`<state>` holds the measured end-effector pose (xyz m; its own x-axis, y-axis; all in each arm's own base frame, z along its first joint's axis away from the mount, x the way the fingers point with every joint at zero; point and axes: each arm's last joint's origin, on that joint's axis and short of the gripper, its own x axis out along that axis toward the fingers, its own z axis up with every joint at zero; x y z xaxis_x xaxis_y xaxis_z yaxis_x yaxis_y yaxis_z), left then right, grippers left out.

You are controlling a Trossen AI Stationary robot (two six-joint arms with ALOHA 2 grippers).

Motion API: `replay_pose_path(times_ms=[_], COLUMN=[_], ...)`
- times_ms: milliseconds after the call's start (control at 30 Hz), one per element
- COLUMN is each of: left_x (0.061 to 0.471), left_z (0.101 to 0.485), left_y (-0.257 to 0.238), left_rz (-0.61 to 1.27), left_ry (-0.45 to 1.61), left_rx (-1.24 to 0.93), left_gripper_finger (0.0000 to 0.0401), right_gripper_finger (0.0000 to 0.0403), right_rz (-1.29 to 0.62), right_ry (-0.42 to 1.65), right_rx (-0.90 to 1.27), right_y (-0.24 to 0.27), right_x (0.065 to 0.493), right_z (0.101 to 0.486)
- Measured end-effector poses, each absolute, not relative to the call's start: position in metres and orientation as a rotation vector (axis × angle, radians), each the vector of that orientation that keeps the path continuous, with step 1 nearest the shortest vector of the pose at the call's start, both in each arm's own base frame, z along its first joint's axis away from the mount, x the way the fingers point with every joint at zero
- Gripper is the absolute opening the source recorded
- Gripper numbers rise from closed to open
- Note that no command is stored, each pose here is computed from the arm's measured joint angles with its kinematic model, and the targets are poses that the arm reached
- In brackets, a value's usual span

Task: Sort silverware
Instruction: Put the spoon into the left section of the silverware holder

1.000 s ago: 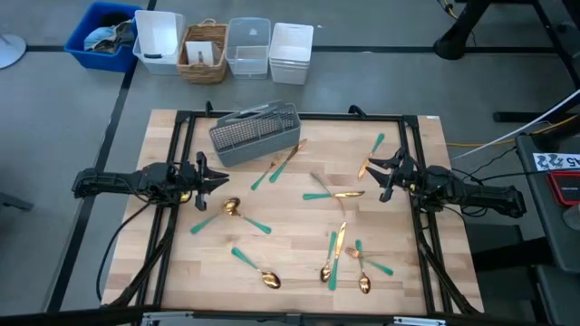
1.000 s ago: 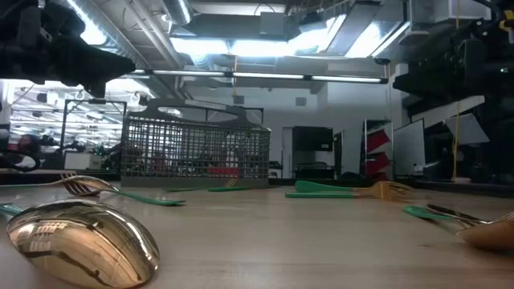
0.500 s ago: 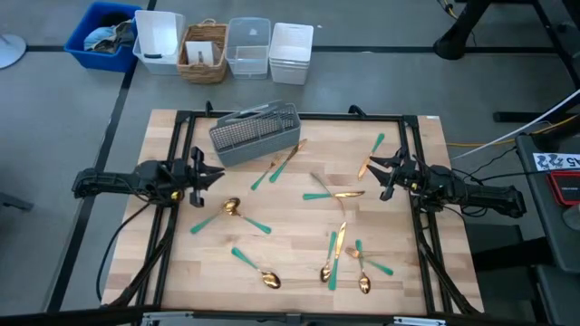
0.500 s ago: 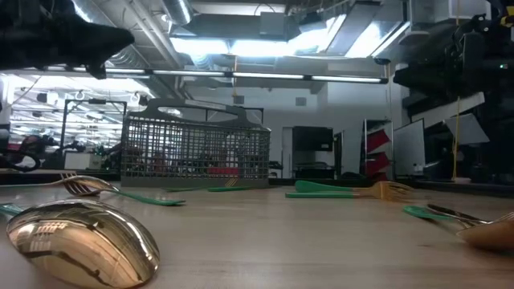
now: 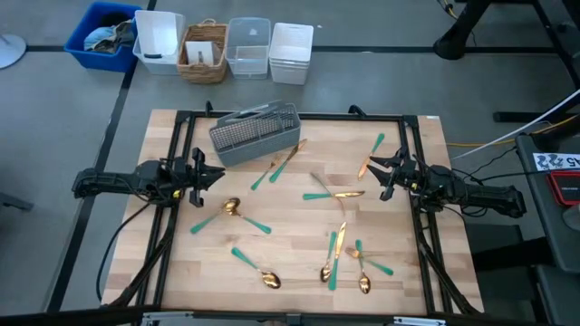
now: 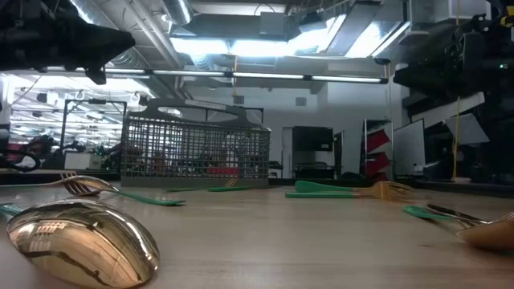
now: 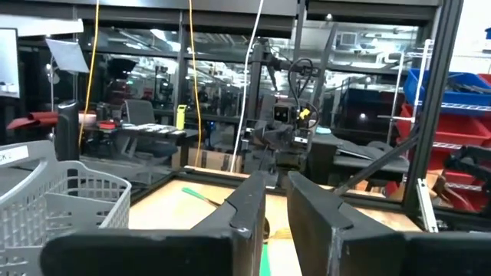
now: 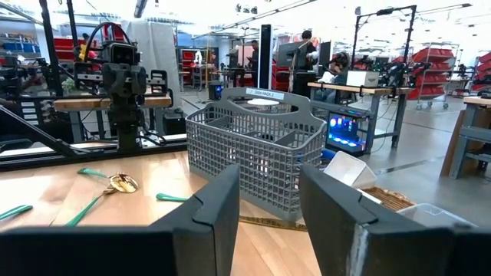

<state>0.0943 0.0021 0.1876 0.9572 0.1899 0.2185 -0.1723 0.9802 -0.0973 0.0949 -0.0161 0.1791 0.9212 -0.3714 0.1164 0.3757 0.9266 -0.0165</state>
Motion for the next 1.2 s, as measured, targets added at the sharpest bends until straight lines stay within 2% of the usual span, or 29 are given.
replay_pose_path(times_ms=[167, 367, 533, 700, 867, 1000, 1200], left_x=[0.091, 0.081, 0.087, 0.112, 0.140, 0.154, 0.171], left_z=[0.202, 0.232, 0.249, 0.255, 0.244, 0.224, 0.200], left_y=[0.002, 0.003, 0.002, -0.004, -0.010, -0.017, -0.024], left_rz=[0.186, 0.192, 0.227, 0.193, 0.208, 0.293, 0.375], left_ry=[-0.230, 0.004, 0.309, 0.668, 1.043, 1.290, 1.456], left_rx=[-0.079, -0.135, -0.249, -0.414, -0.547, -0.560, -0.553], left_gripper_finger=[0.0047, 0.0047, 0.0047, 0.0047, 0.0046, 0.0046, 0.0046], right_gripper_finger=[0.0136, 0.0136, 0.0136, 0.0136, 0.0136, 0.0136, 0.0136], right_rz=[-0.384, -0.384, -0.384, -0.384, -0.384, -0.383, -0.384], right_ry=[-0.112, -0.111, -0.110, -0.109, -0.109, -0.108, -0.108], right_rx=[-0.039, -0.039, -0.039, -0.039, -0.039, -0.039, -0.039], right_y=[-0.016, -0.016, -0.016, -0.016, -0.016, -0.016, -0.016], right_x=[0.095, 0.095, 0.095, 0.095, 0.095, 0.095, 0.095], right_z=[0.179, 0.179, 0.179, 0.179, 0.179, 0.179, 0.179])
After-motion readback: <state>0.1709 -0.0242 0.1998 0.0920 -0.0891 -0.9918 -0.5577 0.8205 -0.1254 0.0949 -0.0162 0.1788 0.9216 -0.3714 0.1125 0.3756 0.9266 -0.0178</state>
